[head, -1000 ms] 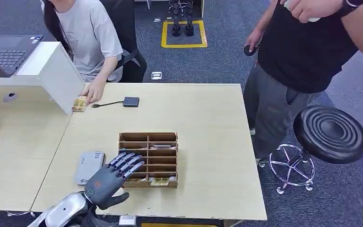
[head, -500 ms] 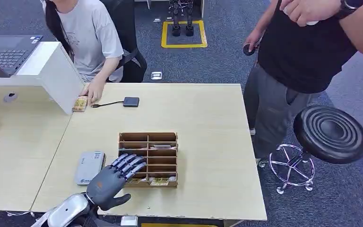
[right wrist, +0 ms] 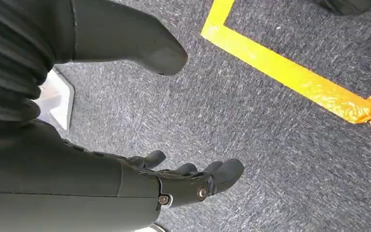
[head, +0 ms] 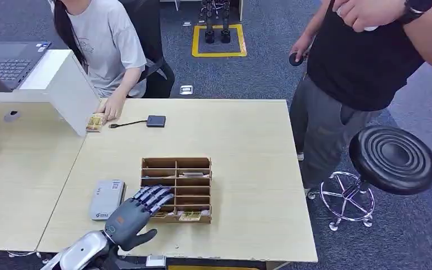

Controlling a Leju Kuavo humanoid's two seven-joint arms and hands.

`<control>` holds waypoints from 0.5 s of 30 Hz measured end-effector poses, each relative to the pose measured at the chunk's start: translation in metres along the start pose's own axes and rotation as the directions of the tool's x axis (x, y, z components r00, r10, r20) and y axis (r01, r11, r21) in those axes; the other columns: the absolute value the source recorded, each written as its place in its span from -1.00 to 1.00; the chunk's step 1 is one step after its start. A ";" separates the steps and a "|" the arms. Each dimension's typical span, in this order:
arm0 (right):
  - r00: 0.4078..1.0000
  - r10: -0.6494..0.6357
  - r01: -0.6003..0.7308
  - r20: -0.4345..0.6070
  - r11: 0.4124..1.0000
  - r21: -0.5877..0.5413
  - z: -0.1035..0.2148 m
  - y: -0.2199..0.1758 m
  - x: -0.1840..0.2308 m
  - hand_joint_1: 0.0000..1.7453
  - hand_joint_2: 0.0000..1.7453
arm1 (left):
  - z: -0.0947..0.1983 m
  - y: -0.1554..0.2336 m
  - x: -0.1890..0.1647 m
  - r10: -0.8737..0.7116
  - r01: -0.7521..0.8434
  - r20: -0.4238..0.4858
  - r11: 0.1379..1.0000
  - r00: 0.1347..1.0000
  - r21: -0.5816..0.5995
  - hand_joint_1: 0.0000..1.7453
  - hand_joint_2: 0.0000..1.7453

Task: Pass the card to the sensor for recognition and then transmit it.

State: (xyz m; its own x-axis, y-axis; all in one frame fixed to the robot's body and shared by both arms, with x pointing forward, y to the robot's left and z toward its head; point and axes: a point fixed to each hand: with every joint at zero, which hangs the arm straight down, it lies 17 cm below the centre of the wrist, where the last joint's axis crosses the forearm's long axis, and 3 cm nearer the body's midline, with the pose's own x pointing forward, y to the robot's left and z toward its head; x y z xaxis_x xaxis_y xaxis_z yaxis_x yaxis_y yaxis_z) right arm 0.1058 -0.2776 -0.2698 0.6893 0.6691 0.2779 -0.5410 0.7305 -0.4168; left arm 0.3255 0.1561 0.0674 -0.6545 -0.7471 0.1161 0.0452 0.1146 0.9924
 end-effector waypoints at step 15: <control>1.000 0.002 -0.002 0.016 1.000 -0.008 0.000 -0.001 0.003 -1.00 1.00 | -0.002 0.000 -0.003 0.007 -0.007 -0.008 1.000 1.000 0.002 1.00 1.00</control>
State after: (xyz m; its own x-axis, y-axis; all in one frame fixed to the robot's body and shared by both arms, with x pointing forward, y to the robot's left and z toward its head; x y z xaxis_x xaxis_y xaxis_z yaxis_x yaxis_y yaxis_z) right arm 0.1085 -0.2769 -0.2687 0.6805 0.6725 0.2911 -0.5384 0.7283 -0.4239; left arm 0.3288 0.1568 0.0671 -0.6480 -0.7515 0.1235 0.0484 0.1212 0.9914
